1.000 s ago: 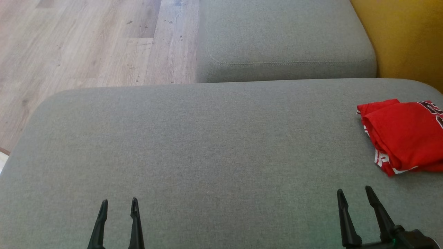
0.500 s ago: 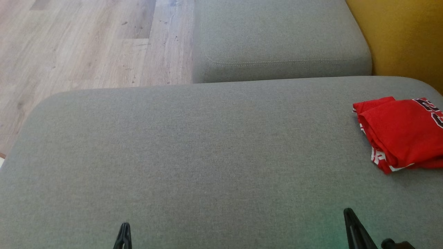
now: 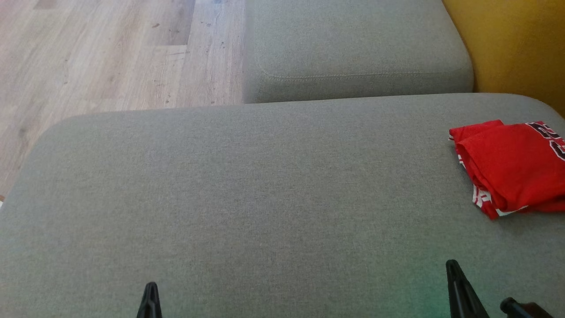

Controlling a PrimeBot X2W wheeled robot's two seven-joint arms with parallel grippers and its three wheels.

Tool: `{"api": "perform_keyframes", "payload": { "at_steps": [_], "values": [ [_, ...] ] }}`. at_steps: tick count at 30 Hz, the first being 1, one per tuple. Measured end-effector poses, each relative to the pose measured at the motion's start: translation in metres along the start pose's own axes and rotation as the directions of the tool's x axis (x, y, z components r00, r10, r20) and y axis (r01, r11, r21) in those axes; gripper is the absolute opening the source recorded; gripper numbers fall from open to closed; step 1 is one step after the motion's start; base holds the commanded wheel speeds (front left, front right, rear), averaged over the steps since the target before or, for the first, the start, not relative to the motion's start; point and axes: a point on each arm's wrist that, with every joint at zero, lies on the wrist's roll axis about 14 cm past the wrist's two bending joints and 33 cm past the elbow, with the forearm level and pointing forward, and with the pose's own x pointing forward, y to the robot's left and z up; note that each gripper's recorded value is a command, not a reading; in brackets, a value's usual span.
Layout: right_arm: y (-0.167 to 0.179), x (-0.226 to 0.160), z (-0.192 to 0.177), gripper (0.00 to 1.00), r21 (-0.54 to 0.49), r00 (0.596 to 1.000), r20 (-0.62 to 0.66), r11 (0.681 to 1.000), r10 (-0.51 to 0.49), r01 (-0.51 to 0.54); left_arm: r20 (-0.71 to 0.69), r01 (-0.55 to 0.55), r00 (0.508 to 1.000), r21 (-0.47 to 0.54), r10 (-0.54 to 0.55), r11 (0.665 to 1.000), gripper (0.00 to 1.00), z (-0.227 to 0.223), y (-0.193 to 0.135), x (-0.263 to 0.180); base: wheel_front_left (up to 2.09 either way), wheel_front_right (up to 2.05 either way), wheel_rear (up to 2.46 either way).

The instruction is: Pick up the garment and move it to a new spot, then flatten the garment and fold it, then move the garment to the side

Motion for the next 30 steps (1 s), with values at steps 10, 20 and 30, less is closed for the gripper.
{"api": "perform_keyframes", "payload": {
  "at_steps": [10, 20, 30],
  "values": [
    [-0.006, 0.006, 0.002, 0.00, 0.107, 1.000, -0.002, 0.994, -0.028, 0.028, -0.014, -0.007, 1.000, -0.108, 0.006, 0.994, 0.00, 0.001, 0.001, 0.008, 0.00, 0.00, 0.00],
    [-0.013, 0.013, 0.006, 0.00, 0.225, 0.998, 0.004, 0.973, -0.059, 0.056, -0.029, -0.022, 0.999, -0.226, 0.016, 0.974, 0.00, 0.003, 0.004, 0.017, 0.00, 0.00, 0.00],
    [-0.018, 0.020, 0.010, 0.00, 0.340, 0.997, 0.004, 0.937, -0.081, 0.075, -0.042, -0.028, 0.999, -0.340, 0.015, 0.940, 0.00, 0.005, 0.005, 0.025, 0.00, 0.00, 0.00]
  ]
}}
